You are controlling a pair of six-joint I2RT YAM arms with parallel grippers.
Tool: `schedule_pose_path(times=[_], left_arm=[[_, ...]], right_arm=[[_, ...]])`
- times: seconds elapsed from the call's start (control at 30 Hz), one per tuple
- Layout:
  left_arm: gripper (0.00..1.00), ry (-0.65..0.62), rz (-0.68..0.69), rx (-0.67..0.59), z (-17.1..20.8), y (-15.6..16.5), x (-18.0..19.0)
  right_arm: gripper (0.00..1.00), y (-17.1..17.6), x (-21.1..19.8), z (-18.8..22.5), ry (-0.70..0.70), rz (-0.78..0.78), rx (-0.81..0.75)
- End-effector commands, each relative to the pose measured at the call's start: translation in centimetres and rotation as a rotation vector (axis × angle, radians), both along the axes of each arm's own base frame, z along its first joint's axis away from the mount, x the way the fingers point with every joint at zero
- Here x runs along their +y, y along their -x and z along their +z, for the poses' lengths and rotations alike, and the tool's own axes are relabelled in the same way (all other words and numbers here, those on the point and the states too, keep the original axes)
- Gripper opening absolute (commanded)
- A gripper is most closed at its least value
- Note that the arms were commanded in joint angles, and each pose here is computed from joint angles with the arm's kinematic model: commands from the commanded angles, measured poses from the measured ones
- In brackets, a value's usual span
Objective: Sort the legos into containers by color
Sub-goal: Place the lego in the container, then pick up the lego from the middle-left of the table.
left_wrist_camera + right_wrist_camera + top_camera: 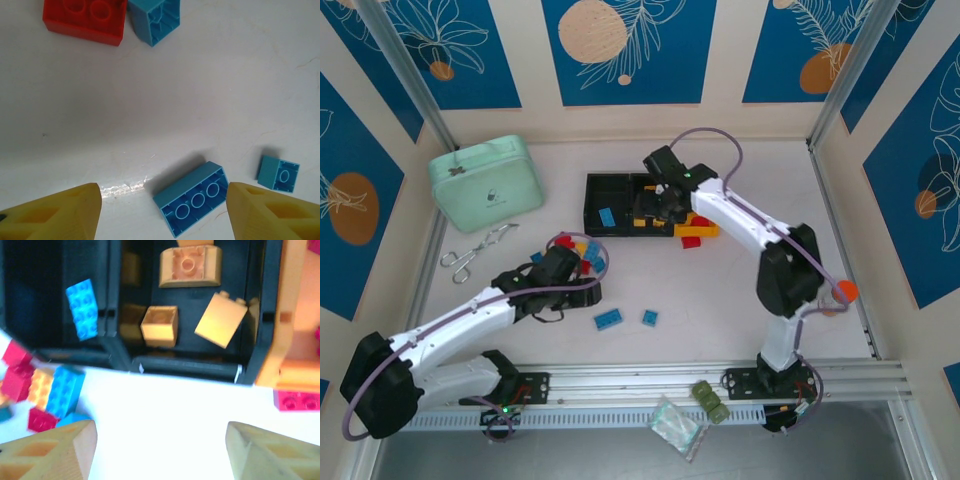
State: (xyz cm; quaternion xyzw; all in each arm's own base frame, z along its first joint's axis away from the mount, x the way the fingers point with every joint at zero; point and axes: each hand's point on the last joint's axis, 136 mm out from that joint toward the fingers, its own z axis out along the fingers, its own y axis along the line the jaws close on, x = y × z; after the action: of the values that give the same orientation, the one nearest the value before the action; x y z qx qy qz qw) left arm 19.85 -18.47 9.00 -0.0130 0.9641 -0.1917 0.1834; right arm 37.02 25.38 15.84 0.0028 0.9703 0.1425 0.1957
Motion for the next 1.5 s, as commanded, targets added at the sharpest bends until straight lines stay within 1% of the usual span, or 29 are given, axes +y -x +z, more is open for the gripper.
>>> schedule_pose_path(times=[0.0,0.13,0.23,0.33,0.43,0.57,0.67,0.77,0.87,0.97,1.0,1.03,1.1,1.17,1.23,1.3,1.47], left_arm=[[0.68,0.016,-0.044,0.056,0.1,0.9,-1.1],[0.73,0.025,-0.148,0.076,-0.3,2.1,-2.9],[0.75,0.011,-0.271,0.055,-0.5,2.7,-4.0],[0.79,-0.027,-0.352,0.031,-0.7,2.6,-4.2],[0.81,-0.040,-0.414,0.036,-1.4,2.6,-4.8],[0.84,-0.048,-0.476,0.059,-2.6,3.0,-6.1],[0.82,-0.096,-0.506,0.080,-3.8,3.5,-6.4],[0.77,-0.159,-0.534,0.099,-4.8,4.1,-6.3],[0.71,-0.228,-0.551,0.097,-5.3,4.6,-6.0],[0.57,-0.270,-0.553,0.086,-5.7,4.6,-6.0],[0.48,-0.278,-0.553,0.088,-5.9,4.6,-6.0],[0.43,-0.287,-0.551,0.091,-6.0,4.6,-6.0],[0.34,-0.296,-0.545,0.092,-6.2,4.5,-6.0],[0.29,-0.303,-0.534,0.089,-6.2,4.3,-6.0],[0.25,-0.314,-0.511,0.074,-5.9,3.9,-5.9],[0.24,-0.308,-0.492,0.055,-5.3,3.5,-5.9],[0.24,-0.243,-0.411,0.005,-3.2,1.7,-6.2]], right_arm=[[0.70,3.0,0.0,0.4,-0.070,0.052,-0.008],[0.71,7.3,-1.3,-0.8,-0.115,0.108,-0.003],[0.71,10.2,-2.9,-2.3,-0.122,0.116,0.014],[0.71,12.4,-4.6,-3.4,-0.132,0.100,0.029],[0.71,14.0,-5.8,-4.2,-0.144,0.081,0.040],[0.71,15.2,-6.9,-4.6,-0.157,0.060,0.045],[0.71,16.1,-7.2,-4.9,-0.169,0.070,0.064],[0.71,17.2,-7.2,-5.3,-0.192,0.094,0.094],[0.70,18.2,-7.7,-6.0,-0.193,0.085,0.115],[0.70,18.9,-8.1,-6.5,-0.200,0.071,0.126],[0.70,19.2,-8.1,-6.7,-0.206,0.069,0.129],[0.70,19.3,-8.2,-6.8,-0.211,0.065,0.130],[0.70,19.6,-8.3,-6.8,-0.217,0.063,0.132],[0.70,19.6,-8.3,-6.8,-0.222,0.058,0.131],[0.70,19.7,-8.1,-6.7,-0.237,0.063,0.128],[0.70,19.8,-7.7,-6.4,-0.267,0.081,0.120],[0.70,19.9,-6.4,-5.5,-0.335,0.130,0.102]])
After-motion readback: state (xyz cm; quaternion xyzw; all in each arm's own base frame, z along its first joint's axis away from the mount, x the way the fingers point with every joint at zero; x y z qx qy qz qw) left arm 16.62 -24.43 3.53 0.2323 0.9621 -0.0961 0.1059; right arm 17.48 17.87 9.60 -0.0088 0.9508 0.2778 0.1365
